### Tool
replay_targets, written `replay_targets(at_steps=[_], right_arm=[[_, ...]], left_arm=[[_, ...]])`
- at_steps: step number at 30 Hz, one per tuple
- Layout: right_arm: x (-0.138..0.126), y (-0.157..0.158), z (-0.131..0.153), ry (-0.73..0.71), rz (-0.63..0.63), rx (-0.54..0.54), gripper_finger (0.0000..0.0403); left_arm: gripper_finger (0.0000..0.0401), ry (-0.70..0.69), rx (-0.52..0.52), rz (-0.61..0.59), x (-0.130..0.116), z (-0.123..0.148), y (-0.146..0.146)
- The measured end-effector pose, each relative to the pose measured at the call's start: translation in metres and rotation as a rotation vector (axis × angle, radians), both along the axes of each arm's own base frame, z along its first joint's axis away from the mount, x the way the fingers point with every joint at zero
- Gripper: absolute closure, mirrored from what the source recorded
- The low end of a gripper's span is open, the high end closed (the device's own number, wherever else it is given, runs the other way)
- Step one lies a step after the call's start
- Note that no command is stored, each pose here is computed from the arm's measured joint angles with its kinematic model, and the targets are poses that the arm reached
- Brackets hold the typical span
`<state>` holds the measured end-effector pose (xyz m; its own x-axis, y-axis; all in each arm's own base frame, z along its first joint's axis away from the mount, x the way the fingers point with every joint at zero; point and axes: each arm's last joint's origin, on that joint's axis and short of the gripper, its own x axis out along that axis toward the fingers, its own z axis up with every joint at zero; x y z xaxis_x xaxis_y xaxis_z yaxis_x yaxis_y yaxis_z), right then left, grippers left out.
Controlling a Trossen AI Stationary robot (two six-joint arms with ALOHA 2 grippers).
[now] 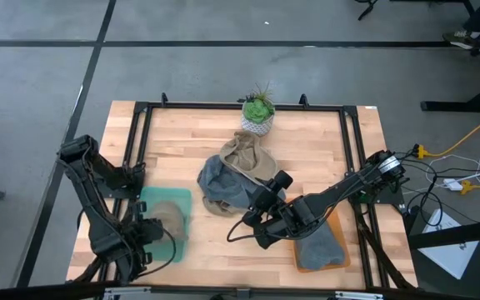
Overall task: Pick & Place hat
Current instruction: Put the brown cap into the blue bin
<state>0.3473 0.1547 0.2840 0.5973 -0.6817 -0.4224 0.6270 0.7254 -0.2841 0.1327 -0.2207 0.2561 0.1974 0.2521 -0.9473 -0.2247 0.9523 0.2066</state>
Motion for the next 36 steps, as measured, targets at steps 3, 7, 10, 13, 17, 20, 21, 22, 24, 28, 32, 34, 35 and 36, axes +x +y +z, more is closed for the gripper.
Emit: replay_targets(at_steps=[3, 7, 10, 13, 17, 20, 21, 22, 24, 28, 32, 34, 35, 36], right_arm=[[0.0, 0.0, 0.0, 0.005, 0.003, -0.004, 0.0181], [0.0, 0.0, 0.0, 0.012, 0.005, -0.009, 0.0181], [-0.002, -0.001, -0.001, 0.031, 0.006, -0.019, 0.0181], [-0.003, -0.001, -0.002, 0.047, 0.005, -0.027, 0.0181], [-0.004, -0.002, -0.002, 0.071, 0.01, -0.031, 0.0181], [-0.007, -0.004, -0.004, 0.102, 0.005, -0.027, 0.0181], [-0.008, -0.004, -0.005, 0.105, -0.002, -0.022, 0.0181], [-0.01, -0.005, -0.005, 0.107, -0.011, -0.018, 0.0181], [-0.011, -0.006, -0.006, 0.105, -0.027, -0.009, 0.0181], [-0.012, -0.006, -0.006, 0.105, -0.031, -0.001, 0.0181], [-0.012, -0.005, -0.007, 0.118, -0.022, 0.022, 0.0181], [-0.012, -0.005, -0.007, 0.123, -0.018, 0.032, 0.0181], [-0.012, -0.005, -0.007, 0.127, -0.015, 0.039, 0.0181], [-0.012, -0.005, -0.007, 0.128, -0.014, 0.043, 0.0181]], left_arm=[[0.0364, 0.045, -0.023, -0.014, 0.001, 0.0, 0.0], [0.0323, 0.077, -0.06, -0.041, 0.002, -0.001, -0.002], [0.029, 0.073, -0.069, -0.07, 0.003, -0.001, -0.004], [0.026, 0.078, -0.055, -0.083, 0.003, -0.001, -0.002], [0.0225, 0.126, -0.071, -0.078, 0.005, -0.001, 0.0], [0.0208, 0.199, -0.13, -0.07, 0.005, 0.002, 0.003], [0.0205, 0.21, -0.145, -0.064, 0.006, 0.003, 0.004], [0.0203, 0.216, -0.157, -0.054, 0.006, 0.004, 0.006], [0.0201, 0.21, -0.176, -0.032, 0.007, 0.007, 0.009], [0.0201, 0.22, -0.239, -0.017, 0.007, 0.017, 0.013], [0.0201, 0.183, -0.323, -0.031, 0.005, 0.039, 0.015], [0.0201, 0.138, -0.357, -0.04, 0.004, 0.052, 0.017], [0.0201, 0.106, -0.372, -0.044, 0.003, 0.06, 0.019], [0.0201, 0.063, -0.381, -0.057, 0.003, 0.068, 0.021]])
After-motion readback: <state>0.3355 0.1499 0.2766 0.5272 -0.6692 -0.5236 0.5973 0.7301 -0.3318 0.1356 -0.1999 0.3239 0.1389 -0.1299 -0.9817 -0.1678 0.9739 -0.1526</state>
